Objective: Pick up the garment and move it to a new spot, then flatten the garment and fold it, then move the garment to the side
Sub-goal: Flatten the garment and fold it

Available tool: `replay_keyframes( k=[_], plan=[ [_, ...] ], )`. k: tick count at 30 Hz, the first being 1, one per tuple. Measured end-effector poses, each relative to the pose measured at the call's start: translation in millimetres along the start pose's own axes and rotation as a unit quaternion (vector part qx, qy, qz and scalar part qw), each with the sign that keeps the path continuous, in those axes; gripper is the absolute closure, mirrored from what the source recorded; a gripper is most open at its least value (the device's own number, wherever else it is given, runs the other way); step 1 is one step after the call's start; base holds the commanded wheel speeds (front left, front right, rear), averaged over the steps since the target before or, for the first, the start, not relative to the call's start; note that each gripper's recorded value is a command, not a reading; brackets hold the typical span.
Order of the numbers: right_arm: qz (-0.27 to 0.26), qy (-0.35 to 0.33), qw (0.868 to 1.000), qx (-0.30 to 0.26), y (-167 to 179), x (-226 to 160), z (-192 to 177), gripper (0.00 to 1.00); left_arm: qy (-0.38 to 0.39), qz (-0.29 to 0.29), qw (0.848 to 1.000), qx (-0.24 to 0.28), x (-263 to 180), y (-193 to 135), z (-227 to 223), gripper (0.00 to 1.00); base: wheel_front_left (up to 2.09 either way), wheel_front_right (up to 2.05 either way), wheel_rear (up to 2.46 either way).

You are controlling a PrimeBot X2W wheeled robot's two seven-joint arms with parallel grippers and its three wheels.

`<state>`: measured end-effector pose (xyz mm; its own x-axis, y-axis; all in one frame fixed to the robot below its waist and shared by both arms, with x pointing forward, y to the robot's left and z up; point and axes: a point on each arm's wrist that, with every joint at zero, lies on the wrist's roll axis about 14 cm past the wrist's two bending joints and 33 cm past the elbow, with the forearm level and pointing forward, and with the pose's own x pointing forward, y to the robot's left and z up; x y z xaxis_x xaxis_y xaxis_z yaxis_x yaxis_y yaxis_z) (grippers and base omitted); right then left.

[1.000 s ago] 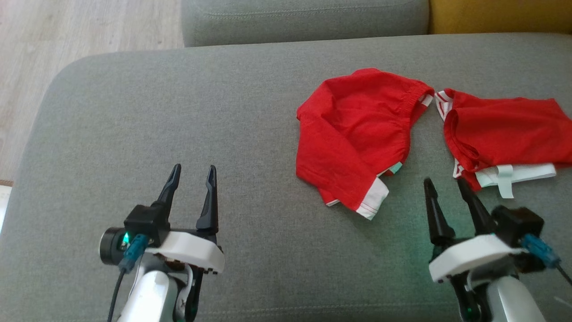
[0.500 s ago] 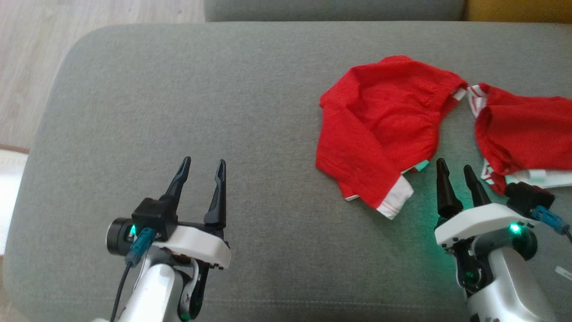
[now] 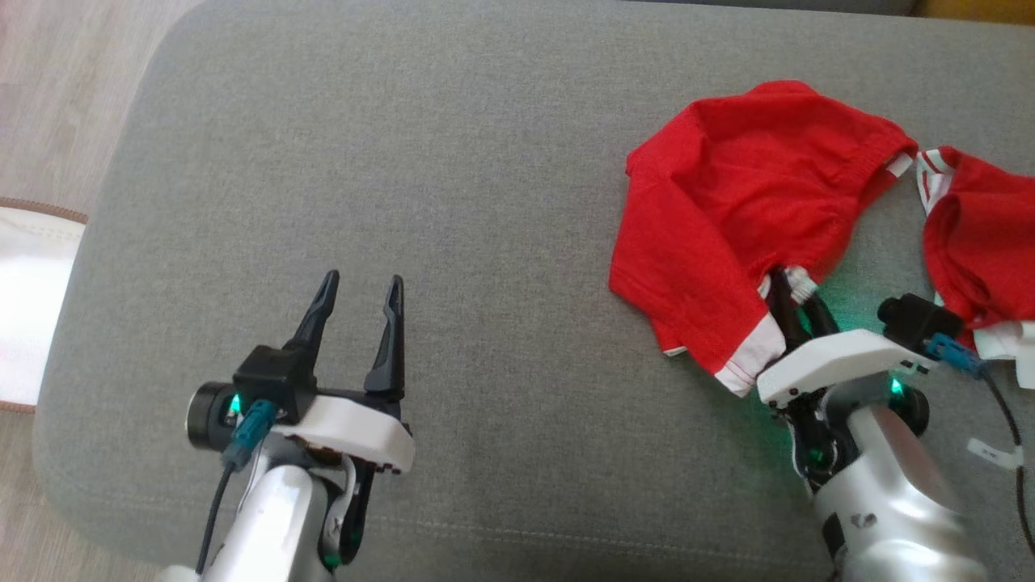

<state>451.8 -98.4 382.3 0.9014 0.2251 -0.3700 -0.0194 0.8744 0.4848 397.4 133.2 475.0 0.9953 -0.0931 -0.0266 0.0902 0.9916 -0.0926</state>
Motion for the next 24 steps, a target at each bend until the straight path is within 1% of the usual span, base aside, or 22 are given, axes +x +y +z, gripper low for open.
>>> replay_keyframes(
  k=[5, 6, 8, 11, 13, 15, 19, 22, 24],
  plan=[
    [-0.005, -0.042, 0.999, -0.017, -2.9, -4.4, 18.4, 1.00, -0.009, 0.001, 1.000, 0.004, 0.7, 1.0, 5.9, 0.00, 0.00, 0.00, 0.00],
    [-0.005, -0.042, 0.999, -0.017, -2.9, -4.4, 18.4, 1.00, -0.009, 0.001, 1.000, 0.004, 0.7, 1.0, 5.9, 0.00, 0.00, 0.00, 0.00],
    [-0.009, -0.068, 0.997, -0.028, -5.8, -7.6, 34.0, 1.00, -0.014, -0.003, 1.000, 0.004, 0.8, -1.7, 9.7, 0.00, 0.00, 0.00, 0.00],
    [-0.012, -0.124, 0.991, -0.046, -6.6, -13.7, 72.2, 1.00, -0.024, -0.010, 1.000, 0.004, 0.1, -6.8, 16.3, 0.00, 0.00, 0.00, 0.00],
    [-0.009, -0.171, 0.983, -0.064, -3.2, -19.4, 105.7, 1.00, -0.029, -0.014, 0.999, 0.004, -1.3, -9.8, 20.2, 0.00, 0.00, 0.00, 0.00],
    [-0.003, -0.217, 0.972, -0.093, 2.7, -27.7, 142.0, 1.00, -0.034, -0.016, 0.999, 0.003, -3.9, -12.2, 23.6, 0.00, 0.00, 0.00, 0.00],
    [0.006, -0.273, 0.948, -0.165, 20.2, -48.0, 203.1, 1.00, -0.043, -0.018, 0.999, 0.003, -10.7, -14.4, 29.6, 0.00, 0.00, 0.00, 0.00],
    [0.020, -0.294, 0.933, -0.208, 43.1, -61.3, 231.1, 1.00, -0.047, -0.014, 0.999, -0.001, -15.7, -13.2, 32.6, 0.00, 0.00, 0.00, 0.00],
    [0.035, -0.298, 0.926, -0.230, 61.1, -66.0, 238.5, 1.00, -0.048, -0.011, 0.999, -0.001, -18.4, -11.6, 33.3, 0.00, 0.00, 0.00, 0.00]
  ],
)
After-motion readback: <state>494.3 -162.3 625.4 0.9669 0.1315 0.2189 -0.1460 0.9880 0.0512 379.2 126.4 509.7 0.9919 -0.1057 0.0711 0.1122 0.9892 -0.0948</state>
